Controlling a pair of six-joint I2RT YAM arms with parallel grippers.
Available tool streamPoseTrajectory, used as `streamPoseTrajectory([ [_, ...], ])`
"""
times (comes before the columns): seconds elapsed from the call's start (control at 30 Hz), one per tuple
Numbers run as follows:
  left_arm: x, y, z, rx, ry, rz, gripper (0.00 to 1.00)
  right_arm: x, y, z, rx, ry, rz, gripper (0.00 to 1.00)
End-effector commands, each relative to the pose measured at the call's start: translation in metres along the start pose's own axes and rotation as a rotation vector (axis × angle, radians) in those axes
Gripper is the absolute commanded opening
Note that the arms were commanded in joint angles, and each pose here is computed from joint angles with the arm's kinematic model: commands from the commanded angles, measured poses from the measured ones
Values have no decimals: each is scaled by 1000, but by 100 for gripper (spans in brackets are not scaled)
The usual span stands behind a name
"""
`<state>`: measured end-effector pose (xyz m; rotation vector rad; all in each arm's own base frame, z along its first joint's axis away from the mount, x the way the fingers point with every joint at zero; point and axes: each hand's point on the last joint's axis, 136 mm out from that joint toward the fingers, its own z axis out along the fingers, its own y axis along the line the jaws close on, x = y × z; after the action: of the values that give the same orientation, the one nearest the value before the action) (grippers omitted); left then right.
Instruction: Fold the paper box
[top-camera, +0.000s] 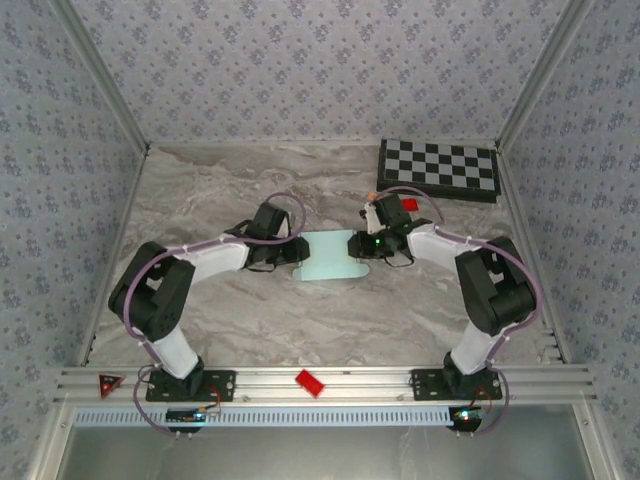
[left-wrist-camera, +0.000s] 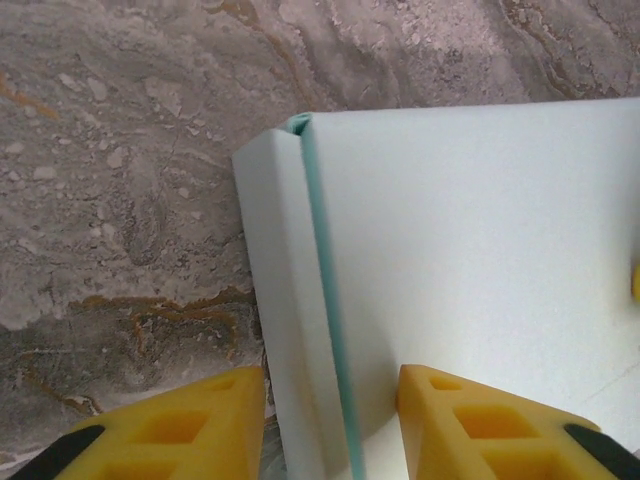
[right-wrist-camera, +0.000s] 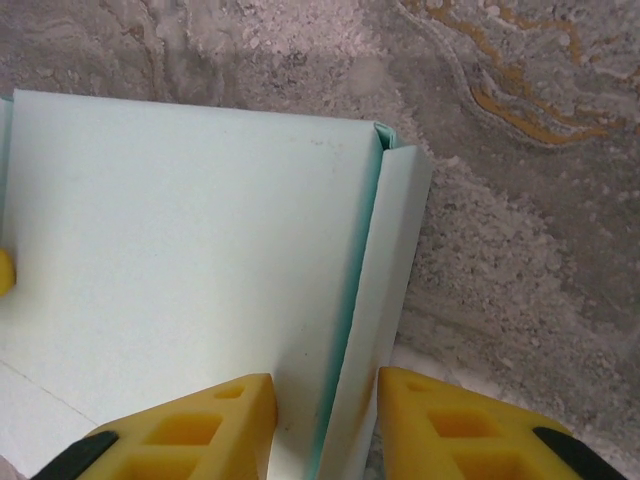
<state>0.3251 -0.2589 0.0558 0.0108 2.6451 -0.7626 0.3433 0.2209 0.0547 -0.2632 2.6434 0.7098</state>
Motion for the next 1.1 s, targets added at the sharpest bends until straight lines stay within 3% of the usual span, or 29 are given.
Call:
streamPoseTrajectory([
  [0.0, 12, 7, -1, -37, 0, -23, 37, 14, -6, 15, 28, 70, -3, 33],
  [0.23, 30, 15, -11, -108, -35, -62, 35, 12, -3, 27, 61, 125, -75, 33],
  [0.53, 60, 4, -11, -84, 21, -55, 36, -5, -1, 36, 187, 172, -236, 33],
  [0.63, 60, 0, -14, -80, 22, -42, 38, -17, -1, 32, 235, 154, -262, 40],
  [0.77, 49, -2, -31, -109, -19, -5, 46, -36, 5, 16, 271, 108, -275, 46],
  [1.07, 9, -1, -73, -211, -109, 140, 66, -69, 23, -47, 259, -53, -256, 50],
])
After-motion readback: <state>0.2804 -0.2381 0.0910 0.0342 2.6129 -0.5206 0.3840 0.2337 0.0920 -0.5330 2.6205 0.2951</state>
